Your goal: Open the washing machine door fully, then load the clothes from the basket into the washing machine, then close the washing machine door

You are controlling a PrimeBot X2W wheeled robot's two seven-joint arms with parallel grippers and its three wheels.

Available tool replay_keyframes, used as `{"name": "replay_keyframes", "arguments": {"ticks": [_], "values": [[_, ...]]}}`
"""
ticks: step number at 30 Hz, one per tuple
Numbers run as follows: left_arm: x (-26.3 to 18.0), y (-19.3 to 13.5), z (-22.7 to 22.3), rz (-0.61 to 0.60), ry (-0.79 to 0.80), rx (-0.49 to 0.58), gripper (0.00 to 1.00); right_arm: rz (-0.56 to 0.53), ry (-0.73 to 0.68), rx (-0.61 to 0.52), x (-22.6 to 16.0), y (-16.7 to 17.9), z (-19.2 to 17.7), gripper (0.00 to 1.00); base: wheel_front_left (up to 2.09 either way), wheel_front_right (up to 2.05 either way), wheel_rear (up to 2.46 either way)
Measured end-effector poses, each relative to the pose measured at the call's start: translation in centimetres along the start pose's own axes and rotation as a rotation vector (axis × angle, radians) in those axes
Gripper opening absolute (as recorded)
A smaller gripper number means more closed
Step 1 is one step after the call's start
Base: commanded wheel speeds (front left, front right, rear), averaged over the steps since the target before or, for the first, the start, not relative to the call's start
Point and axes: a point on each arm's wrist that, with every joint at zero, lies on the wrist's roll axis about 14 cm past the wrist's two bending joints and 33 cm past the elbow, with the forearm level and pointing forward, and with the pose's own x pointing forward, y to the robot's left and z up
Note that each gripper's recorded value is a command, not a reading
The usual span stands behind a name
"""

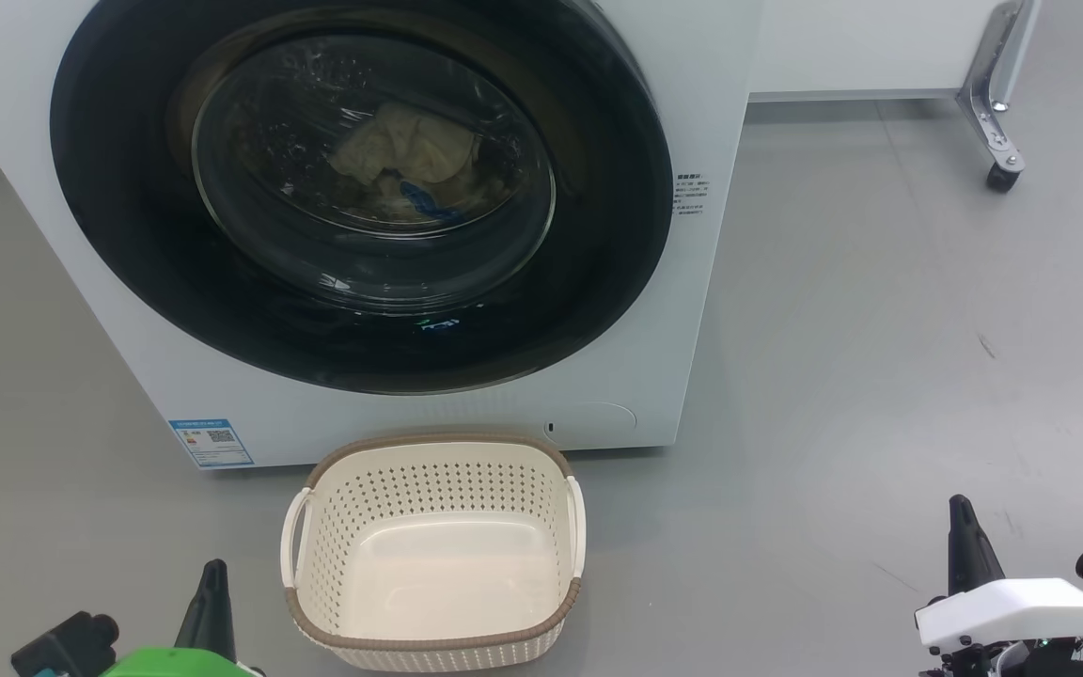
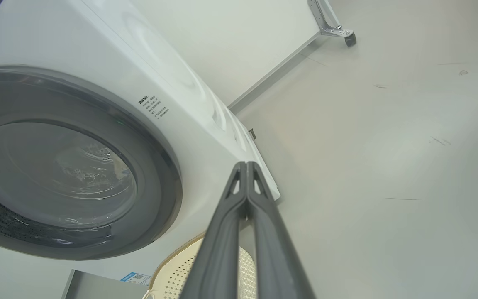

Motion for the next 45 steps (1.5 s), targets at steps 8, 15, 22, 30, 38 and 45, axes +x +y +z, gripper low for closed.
{"name": "replay_keyframes", "arguments": {"ticks": [8, 15, 22, 30, 38, 45], "values": [[0.5, -0.3, 0.5, -0.015, 0.002, -0.104, 0.0, -0.009, -0.001, 0.112, 0.3, -0.3, 0.4, 0.0, 0.0, 0.0, 0.0], [1.0, -0.6, 0.9, -0.028, 0.006, -0.204, 0.0, -0.017, -0.004, 0.211, 0.4, -0.6, 0.7, 0.0, 0.0, 0.0, 0.0], [1.4, -0.8, 1.2, -0.036, 0.011, -0.283, 0.0, -0.011, -0.007, 0.294, 0.7, -0.5, 1.2, 0.0, 0.0, 0.0, 0.0], [1.8, -1.0, 1.7, -0.053, 0.008, -0.398, 0.0, -0.011, -0.012, 0.407, 0.9, -0.8, 1.7, 0.0, 0.0, 0.0, 0.0], [2.3, -1.5, 2.1, -0.078, 0.016, -0.521, 0.0, 0.004, -0.022, 0.531, 1.3, -0.7, 2.3, 0.0, 0.0, 0.0, 0.0], [2.8, -2.0, 2.8, -0.105, 0.012, -0.61, 0.0, 0.02, -0.035, 0.627, 1.5, -0.7, 3.0, 0.0, 0.0, 0.0, 0.0]]}}
